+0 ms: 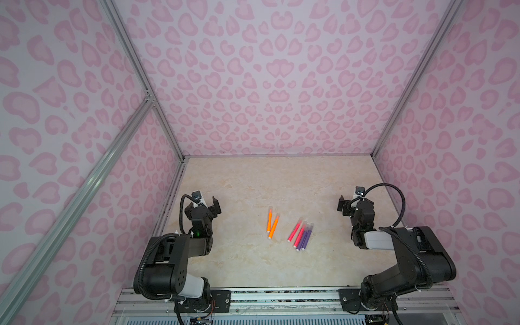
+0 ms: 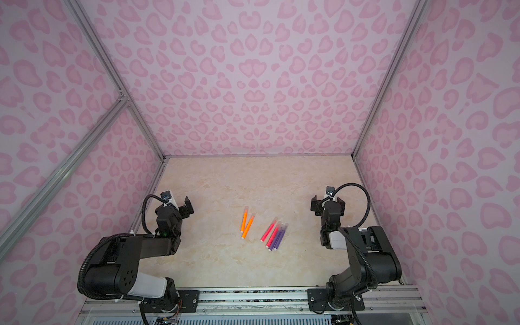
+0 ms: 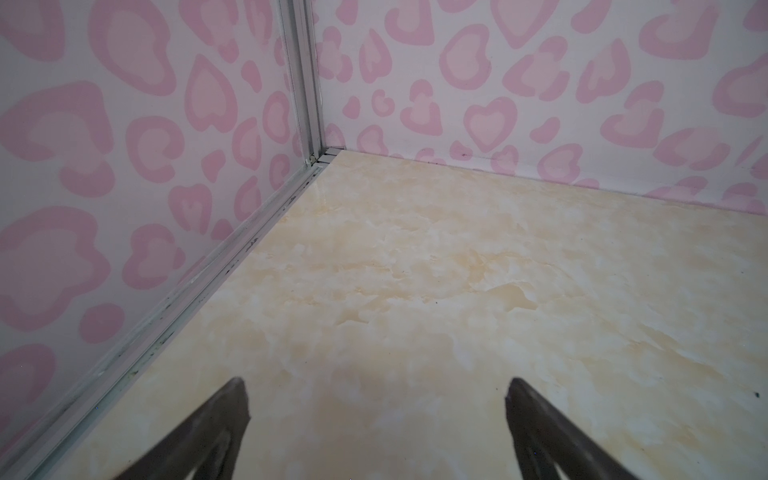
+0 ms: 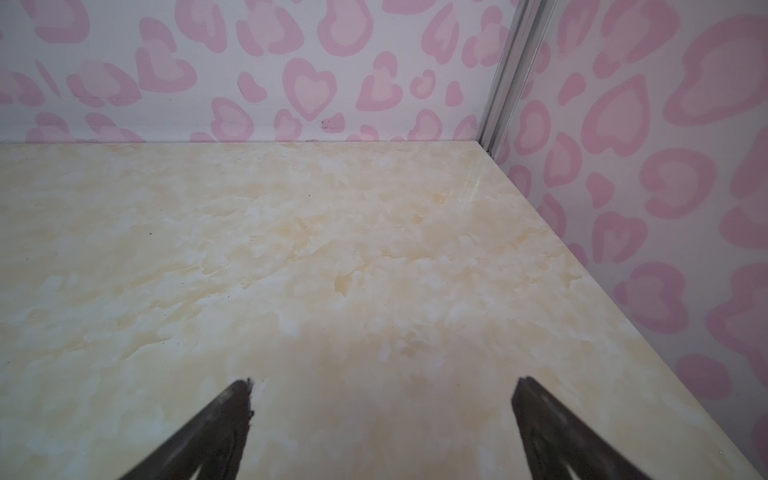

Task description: Insert the pens into the pen caps

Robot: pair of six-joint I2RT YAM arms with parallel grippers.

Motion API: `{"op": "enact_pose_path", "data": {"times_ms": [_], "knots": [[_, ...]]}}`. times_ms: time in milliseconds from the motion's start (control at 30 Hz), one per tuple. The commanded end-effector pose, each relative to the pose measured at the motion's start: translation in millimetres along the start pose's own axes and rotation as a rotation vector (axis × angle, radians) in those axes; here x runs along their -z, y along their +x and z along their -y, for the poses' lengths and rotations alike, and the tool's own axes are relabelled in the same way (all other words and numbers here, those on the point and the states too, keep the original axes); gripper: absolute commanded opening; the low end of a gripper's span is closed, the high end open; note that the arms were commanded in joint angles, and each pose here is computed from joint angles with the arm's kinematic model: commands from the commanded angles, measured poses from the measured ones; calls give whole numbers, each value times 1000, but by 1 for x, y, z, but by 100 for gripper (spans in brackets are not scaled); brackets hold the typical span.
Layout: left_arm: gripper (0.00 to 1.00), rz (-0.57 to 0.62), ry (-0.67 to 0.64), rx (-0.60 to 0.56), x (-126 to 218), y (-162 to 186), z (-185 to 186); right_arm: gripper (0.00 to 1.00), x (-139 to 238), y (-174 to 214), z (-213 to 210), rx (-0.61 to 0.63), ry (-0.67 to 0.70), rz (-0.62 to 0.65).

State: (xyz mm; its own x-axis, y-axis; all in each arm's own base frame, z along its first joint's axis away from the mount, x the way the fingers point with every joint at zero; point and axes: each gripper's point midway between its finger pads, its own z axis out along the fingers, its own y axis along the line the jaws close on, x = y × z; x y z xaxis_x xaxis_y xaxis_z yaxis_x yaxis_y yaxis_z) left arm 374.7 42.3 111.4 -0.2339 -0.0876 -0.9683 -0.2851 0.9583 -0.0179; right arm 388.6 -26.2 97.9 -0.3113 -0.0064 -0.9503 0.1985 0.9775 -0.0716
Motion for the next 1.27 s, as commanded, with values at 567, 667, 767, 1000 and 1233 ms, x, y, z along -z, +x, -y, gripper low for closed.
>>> {"op": "enact_pose_path", "data": {"times_ms": [567,667,767,1000,1233], "knots": [[98,33,6,5,-2,-10,2,99,15,-4,31,-88,176,99],[98,31,5,4,-2,-10,2,100,10,-6,23,-61,145,94],[98,30,6,4,-2,-9,2,99,6,0,25,-55,164,10],[98,31,6,4,-2,-10,2,100,6,-4,23,-56,158,59],[98,27,6,3,-3,-9,2,99,6,-3,23,-46,158,35]]}}
